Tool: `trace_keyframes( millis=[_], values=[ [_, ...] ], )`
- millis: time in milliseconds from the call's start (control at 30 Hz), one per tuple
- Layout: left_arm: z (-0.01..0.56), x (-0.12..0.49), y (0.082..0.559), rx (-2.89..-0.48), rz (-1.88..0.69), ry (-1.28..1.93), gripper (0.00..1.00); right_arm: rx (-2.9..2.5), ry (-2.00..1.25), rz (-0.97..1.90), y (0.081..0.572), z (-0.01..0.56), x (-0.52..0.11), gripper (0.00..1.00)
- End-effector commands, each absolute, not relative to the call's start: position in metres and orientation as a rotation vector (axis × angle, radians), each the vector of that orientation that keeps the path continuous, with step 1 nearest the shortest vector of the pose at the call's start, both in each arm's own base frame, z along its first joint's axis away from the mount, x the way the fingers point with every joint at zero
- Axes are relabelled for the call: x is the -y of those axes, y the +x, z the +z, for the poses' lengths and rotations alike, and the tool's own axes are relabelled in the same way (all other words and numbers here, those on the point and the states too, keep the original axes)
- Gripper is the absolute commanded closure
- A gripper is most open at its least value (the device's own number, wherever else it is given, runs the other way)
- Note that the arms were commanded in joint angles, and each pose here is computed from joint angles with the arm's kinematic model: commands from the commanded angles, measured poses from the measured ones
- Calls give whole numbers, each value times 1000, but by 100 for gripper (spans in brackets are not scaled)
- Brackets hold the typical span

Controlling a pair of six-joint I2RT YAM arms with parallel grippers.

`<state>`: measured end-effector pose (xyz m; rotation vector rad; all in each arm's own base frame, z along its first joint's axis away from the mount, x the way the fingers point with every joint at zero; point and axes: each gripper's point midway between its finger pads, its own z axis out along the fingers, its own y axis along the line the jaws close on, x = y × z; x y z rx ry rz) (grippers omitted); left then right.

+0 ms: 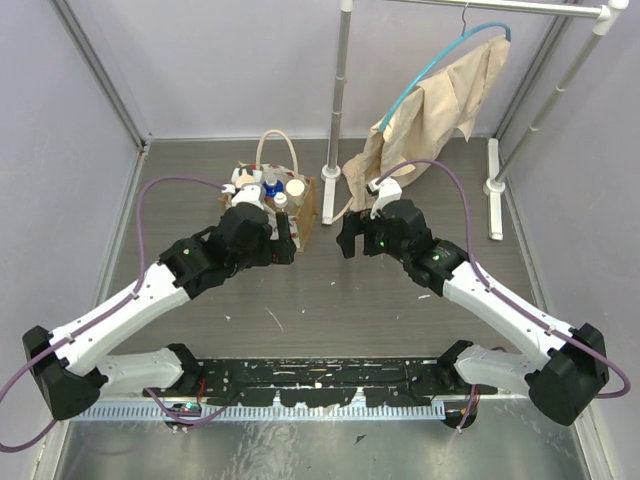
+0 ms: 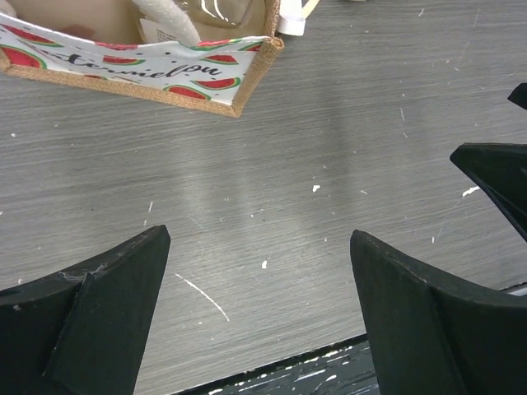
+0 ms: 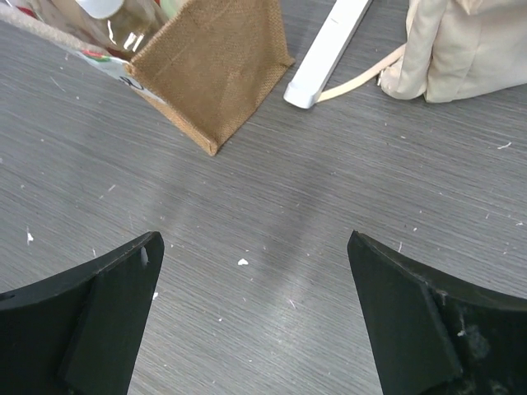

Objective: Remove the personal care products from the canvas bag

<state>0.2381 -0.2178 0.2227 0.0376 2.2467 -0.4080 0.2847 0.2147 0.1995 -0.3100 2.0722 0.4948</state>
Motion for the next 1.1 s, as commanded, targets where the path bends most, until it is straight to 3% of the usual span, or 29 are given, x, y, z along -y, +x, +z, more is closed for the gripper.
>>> trace_keyframes(
  millis=[0, 267, 767, 1067],
  values=[
    [224, 220, 243, -2224, -522, 30, 2, -1955, -276, 585, 296, 249, -229, 0],
    [259, 167, 255, -2114, -398, -46, 2, -1944, -260, 470, 300, 259, -211, 0],
    [251, 156, 253, -2131, -336, -29, 2, -1955, -217, 504, 301, 258, -214, 0],
    [277, 141, 313, -2059, -67, -42, 2, -2007, -232, 441, 308, 254, -213, 0]
  ],
)
